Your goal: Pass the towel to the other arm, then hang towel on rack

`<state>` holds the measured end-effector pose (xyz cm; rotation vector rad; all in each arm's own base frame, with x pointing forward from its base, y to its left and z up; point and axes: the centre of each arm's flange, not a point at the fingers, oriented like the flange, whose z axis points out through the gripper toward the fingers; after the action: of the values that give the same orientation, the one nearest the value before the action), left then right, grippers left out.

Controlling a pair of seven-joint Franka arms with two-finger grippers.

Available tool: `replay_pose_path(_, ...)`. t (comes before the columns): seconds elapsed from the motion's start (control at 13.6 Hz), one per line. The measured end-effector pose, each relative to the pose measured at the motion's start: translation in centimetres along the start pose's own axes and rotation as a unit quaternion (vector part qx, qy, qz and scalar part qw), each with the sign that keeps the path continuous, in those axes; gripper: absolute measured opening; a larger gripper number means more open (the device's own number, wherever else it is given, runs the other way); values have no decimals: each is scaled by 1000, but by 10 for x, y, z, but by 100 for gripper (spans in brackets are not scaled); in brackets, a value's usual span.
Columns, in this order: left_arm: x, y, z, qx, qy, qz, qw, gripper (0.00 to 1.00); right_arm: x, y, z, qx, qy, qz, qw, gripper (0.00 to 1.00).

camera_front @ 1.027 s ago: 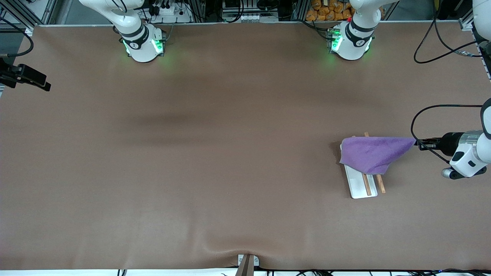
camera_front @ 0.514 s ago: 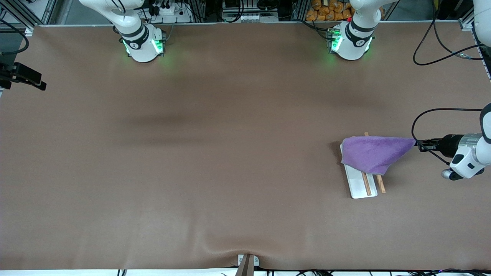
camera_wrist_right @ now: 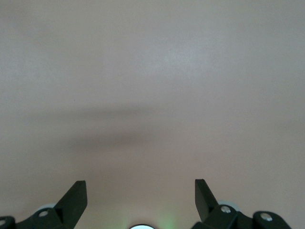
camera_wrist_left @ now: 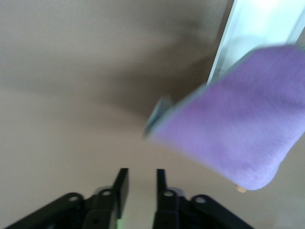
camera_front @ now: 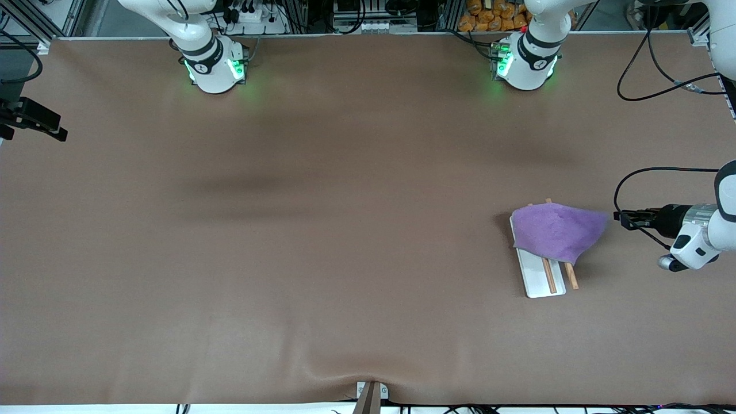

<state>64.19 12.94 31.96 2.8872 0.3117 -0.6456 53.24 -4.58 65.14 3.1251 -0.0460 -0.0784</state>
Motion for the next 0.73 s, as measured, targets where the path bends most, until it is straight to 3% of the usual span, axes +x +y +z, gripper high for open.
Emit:
replay_pose_path(0.44,-12,-12,-21,-3,-1,-8,1000,97,4,-1,-2,-1,14,-1,1000,100)
replay_pose_path(0.73,-66,2,-112,6,71,-1,997,100,4,-2,0,-1,13,-2,1000,100)
